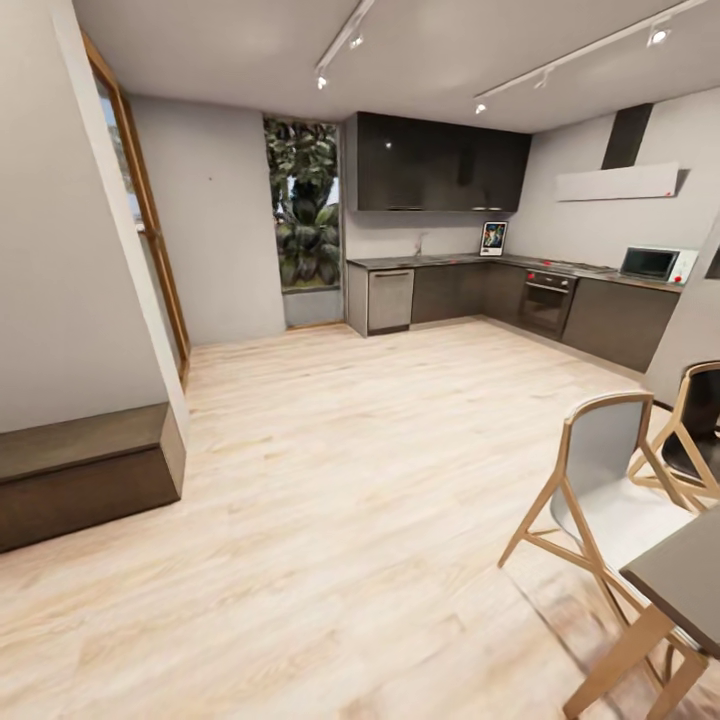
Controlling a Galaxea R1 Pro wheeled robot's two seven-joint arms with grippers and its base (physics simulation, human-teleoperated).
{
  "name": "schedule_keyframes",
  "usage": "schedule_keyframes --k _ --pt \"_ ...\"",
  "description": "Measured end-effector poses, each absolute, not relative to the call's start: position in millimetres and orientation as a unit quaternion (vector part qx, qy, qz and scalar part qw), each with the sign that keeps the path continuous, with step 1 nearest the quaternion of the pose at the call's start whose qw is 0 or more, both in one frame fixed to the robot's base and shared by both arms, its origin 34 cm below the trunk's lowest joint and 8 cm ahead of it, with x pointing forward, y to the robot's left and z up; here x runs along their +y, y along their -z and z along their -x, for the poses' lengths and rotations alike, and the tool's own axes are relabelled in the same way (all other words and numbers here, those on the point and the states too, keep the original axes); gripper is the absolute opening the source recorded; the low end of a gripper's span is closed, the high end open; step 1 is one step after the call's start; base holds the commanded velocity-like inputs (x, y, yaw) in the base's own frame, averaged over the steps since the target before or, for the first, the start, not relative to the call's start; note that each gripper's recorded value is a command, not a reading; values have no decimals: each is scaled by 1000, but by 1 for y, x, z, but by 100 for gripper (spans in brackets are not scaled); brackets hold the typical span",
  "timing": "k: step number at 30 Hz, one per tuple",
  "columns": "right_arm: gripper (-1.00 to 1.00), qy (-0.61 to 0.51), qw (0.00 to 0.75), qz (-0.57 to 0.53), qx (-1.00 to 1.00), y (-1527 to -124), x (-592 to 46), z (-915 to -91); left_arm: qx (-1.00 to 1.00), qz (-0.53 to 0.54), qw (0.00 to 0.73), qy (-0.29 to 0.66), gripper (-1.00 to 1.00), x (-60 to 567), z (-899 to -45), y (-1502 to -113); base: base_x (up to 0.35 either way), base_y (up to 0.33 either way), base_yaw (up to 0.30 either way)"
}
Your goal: Pick up the poster from the kitchen countertop and hang it on one of the wall nails in the kitchen.
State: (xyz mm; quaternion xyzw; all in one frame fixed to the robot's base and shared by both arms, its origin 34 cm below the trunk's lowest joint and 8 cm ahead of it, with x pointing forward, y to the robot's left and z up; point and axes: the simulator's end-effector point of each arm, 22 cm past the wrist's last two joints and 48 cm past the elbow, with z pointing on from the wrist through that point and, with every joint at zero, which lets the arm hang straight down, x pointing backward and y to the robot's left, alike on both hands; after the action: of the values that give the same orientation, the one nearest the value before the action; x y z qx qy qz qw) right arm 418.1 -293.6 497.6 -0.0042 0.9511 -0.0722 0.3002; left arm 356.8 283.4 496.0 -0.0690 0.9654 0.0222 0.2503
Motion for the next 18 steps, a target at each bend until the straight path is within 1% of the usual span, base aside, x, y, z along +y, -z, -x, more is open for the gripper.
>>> schedule_keyframes --k 18 --pt "100 73 301 3 951 -498 -294 -418 965 70 251 -22 100 284 -357 -496 339 0 0"
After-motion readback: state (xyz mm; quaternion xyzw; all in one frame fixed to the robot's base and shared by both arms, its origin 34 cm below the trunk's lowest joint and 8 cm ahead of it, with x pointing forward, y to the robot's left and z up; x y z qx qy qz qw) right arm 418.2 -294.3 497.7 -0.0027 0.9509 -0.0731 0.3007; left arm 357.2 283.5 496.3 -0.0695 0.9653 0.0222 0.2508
